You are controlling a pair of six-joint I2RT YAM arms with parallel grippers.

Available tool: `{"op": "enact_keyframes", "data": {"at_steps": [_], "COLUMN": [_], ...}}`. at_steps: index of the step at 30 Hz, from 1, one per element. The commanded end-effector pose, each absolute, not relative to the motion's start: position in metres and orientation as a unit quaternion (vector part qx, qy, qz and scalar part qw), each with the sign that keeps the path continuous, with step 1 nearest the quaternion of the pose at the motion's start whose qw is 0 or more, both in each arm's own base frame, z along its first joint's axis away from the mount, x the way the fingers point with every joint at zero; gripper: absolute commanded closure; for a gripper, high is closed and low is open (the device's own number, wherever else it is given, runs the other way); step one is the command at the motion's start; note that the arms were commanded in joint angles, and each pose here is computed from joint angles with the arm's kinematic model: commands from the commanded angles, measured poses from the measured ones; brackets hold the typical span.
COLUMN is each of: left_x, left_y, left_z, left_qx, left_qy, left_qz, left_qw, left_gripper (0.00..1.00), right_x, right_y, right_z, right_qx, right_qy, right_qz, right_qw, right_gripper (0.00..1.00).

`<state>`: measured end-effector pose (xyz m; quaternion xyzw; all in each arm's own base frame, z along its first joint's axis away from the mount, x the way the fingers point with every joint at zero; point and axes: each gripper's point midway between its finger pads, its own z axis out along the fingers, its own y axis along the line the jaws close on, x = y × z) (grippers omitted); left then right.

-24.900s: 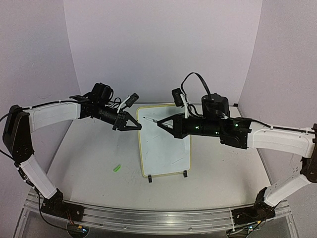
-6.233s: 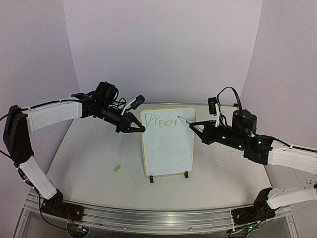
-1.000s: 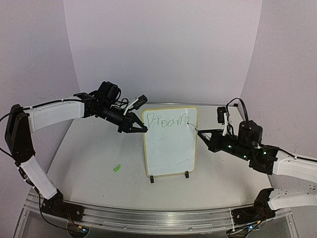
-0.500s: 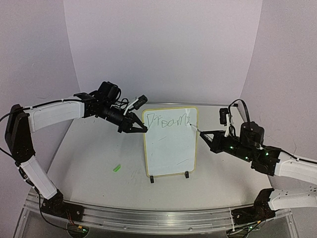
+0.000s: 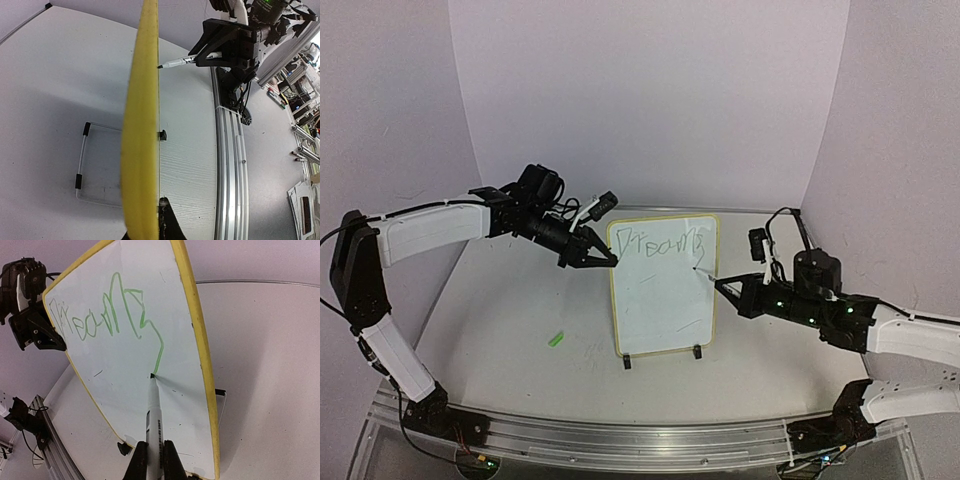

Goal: Write a sentence on the whiteboard

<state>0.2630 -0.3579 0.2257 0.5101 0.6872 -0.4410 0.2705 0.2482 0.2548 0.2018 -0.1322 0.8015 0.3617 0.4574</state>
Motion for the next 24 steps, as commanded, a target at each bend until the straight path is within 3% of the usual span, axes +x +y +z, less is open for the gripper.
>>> {"op": "enact_keyframes", "data": {"at_steps": [1,9,24], "left_x": [0.243,0.244,0.243], "left_y": [-0.358,-0.358,-0.356], "left_z": [0.167,0.169,0.171], "left_qx": [0.524,0.524,0.524], "left_qy": [0.725,0.726,0.725], "left_qz": [-0.402,-0.401,-0.398], "left_qw": [0.195,0.197,0.201], "left_gripper": [1.00,1.00,1.00], "right_x": [0.256,0.225,0.217], "right_y": [0.256,0.263,0.288], "right_z": [0.231,0.264,0.263], "right_qx": [-0.127,-0.165,-0.187], "right_qy": [0.779,0.741,0.760], "right_qz": [0.373,0.440,0.419], "right_qw": [0.489,0.479,0.460], "right_gripper": [1.00,1.00,1.00]}}
